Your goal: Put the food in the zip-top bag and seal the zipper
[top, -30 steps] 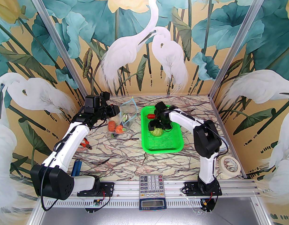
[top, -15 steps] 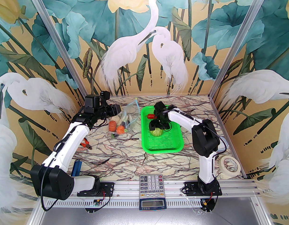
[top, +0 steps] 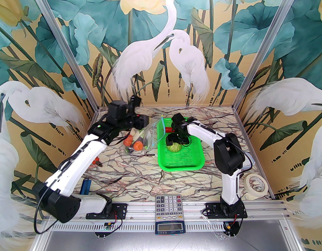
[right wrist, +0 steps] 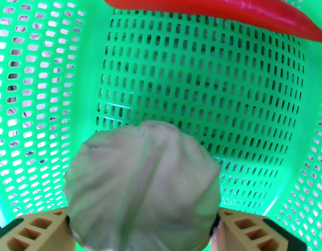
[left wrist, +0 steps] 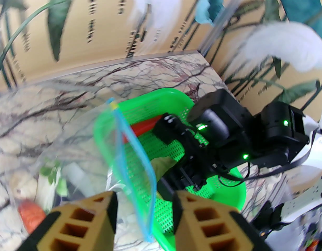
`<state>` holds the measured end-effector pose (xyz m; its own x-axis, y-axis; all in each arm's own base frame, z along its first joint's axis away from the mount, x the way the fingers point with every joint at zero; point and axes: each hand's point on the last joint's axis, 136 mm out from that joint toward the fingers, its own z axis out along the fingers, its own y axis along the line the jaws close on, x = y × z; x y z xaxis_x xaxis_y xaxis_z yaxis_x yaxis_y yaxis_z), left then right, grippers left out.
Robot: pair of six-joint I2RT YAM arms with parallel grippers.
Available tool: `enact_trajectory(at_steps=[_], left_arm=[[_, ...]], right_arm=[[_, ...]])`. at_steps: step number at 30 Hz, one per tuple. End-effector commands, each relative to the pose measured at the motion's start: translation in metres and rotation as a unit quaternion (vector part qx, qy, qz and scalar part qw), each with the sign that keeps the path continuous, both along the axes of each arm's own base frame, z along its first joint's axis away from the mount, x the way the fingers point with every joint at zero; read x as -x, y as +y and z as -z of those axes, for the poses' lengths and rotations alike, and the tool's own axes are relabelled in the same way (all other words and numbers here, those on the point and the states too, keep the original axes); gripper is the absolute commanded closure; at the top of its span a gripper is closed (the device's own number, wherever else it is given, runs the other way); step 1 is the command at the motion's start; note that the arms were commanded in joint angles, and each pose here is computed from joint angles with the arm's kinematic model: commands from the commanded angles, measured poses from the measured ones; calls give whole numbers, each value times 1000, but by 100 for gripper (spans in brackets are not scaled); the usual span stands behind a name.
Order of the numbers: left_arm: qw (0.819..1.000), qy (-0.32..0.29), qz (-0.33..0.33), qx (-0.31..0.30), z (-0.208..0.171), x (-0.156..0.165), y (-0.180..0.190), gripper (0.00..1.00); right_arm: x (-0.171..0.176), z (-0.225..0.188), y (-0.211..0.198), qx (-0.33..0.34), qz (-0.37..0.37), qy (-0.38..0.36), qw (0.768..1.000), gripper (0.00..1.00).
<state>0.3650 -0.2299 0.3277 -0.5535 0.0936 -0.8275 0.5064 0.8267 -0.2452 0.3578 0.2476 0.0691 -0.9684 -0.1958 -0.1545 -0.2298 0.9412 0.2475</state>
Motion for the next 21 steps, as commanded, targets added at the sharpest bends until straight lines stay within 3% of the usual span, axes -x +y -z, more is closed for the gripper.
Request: enact_trajectory(at_steps=[1, 9, 21], left_arm=[[994, 39, 5, -98, 45, -4, -8, 59], [986, 97, 17, -138, 81, -13, -29, 58], [965, 141, -38, -216, 111, -27, -12, 66]], right_arm=[[11, 13, -1, 4, 3, 25, 1000, 15], [14, 15, 0, -2, 3, 28, 1000, 14], [11, 17, 0, -7, -5, 31, 999, 14]])
